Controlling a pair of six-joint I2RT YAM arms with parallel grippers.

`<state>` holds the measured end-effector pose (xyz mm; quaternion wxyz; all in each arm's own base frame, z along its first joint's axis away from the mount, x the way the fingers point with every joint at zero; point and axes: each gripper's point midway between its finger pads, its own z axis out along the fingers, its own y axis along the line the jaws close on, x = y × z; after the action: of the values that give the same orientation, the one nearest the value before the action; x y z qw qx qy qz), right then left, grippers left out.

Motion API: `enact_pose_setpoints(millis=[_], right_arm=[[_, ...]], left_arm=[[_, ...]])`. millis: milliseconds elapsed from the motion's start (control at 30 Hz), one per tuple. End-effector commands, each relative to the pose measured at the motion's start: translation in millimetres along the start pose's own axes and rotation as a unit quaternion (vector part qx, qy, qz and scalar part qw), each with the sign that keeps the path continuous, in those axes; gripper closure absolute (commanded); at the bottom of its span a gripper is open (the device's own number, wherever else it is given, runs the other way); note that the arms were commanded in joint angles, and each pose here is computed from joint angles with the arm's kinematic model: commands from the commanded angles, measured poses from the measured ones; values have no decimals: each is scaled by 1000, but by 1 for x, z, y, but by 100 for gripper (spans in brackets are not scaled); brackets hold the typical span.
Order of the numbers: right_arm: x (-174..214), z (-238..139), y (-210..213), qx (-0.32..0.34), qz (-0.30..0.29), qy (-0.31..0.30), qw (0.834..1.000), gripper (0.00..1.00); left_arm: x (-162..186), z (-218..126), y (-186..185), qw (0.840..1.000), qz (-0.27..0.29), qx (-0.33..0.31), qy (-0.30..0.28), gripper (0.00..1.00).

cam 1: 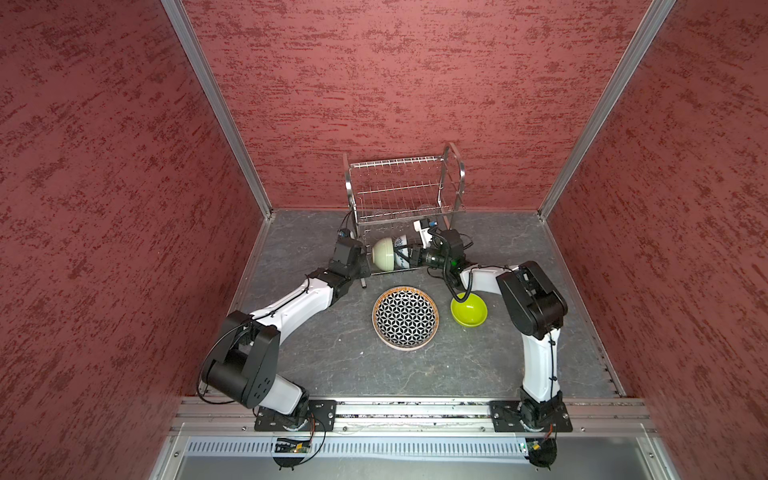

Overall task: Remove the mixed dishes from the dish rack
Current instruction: 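Move the right gripper back to the rack and grip the blue floral bowl rim, then pull the blue floral bowl out of the rack with the right gripper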

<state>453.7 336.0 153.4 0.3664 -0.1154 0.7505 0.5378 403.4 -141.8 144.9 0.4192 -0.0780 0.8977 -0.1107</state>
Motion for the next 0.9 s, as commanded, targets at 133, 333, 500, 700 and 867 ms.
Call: enact_pose_setpoints(millis=[133, 333, 500, 700, 867], right_arm=[[-5, -4, 7, -34, 28, -22, 999, 99], [-12, -14, 24, -59, 25, -37, 997, 100], [-17, -22, 39, -78, 18, -48, 996, 100], [-20, -29, 52, -99, 15, -57, 993, 100], [-24, -33, 60, -105, 10, -61, 993, 100]], left_arm=[[-33, -6, -11, 998, -29, 20, -49, 88], [-33, -6, -10, 998, -31, 19, -48, 88], [-30, -3, -9, 998, -31, 18, -41, 88], [-29, -2, -8, 999, -31, 17, -41, 88], [-29, -1, -6, 999, -32, 15, -41, 88]])
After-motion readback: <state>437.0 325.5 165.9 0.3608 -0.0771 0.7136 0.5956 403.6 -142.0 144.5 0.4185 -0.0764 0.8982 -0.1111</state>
